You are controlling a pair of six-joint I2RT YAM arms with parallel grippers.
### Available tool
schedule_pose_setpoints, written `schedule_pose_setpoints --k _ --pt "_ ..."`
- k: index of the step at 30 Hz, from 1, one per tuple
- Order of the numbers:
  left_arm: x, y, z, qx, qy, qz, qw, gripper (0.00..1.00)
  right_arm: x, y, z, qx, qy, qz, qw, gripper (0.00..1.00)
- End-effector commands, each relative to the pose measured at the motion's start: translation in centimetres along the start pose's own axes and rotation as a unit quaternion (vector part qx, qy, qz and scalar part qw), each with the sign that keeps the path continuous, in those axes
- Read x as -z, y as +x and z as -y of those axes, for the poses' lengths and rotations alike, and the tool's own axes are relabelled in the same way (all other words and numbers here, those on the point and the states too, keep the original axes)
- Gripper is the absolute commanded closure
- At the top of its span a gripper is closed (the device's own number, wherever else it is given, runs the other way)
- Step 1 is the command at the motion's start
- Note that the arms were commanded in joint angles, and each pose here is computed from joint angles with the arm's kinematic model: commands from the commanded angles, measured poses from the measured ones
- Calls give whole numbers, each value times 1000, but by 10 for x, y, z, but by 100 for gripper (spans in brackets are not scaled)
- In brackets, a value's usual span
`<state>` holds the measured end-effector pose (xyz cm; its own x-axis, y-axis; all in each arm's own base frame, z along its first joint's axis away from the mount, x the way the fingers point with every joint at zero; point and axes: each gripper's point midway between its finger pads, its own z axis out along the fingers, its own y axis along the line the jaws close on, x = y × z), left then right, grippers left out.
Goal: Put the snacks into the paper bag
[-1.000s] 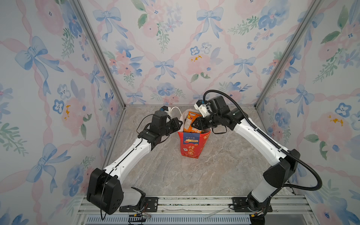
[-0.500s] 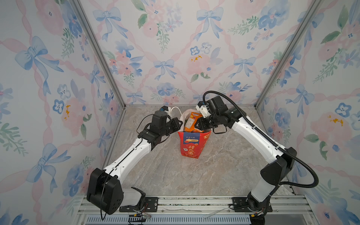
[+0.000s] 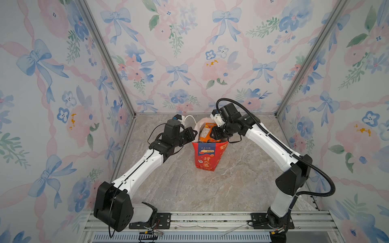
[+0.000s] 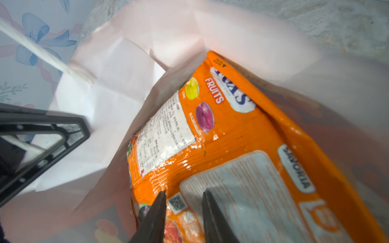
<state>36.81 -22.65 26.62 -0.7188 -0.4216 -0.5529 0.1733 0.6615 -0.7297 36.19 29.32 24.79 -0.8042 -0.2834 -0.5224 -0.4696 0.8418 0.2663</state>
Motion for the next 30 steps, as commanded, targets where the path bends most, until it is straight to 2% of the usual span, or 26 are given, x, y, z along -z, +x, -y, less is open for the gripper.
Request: schedule_pose_setpoints --k 1,9,10,12,15,18,24,26,27,30 --pt "16 -23 31 -18 53 41 998 100 0 4 9 0 15 -18 1000 68" --pt "16 -26 34 -16 57 41 997 100 60 -36 -24 26 -41 63 997 66" --pt "16 -26 35 -17 59 42 997 96 69 -40 -27 29 -47 72 996 66" --pt "17 -27 38 -19 62 41 997 95 81 -44 -34 35 -58 84 994 65" --pt "19 -29 44 -21 70 42 996 82 99 -49 -39 39 -69 104 991 65" --pt "21 -30 50 -25 77 43 996 73 111 -50 -42 43 -77 118 989 64" --pt "24 -29 54 -26 82 43 995 71 132 -47 -38 40 -80 138 986 63" --pt "28 -30 56 -28 85 46 995 64 134 -47 -34 38 -81 140 986 63" --pt "30 -30 57 -30 86 49 995 61 150 -46 -35 40 -85 156 983 62" --pt "40 -33 58 -36 81 64 994 56 165 -45 -27 35 -84 170 981 61"
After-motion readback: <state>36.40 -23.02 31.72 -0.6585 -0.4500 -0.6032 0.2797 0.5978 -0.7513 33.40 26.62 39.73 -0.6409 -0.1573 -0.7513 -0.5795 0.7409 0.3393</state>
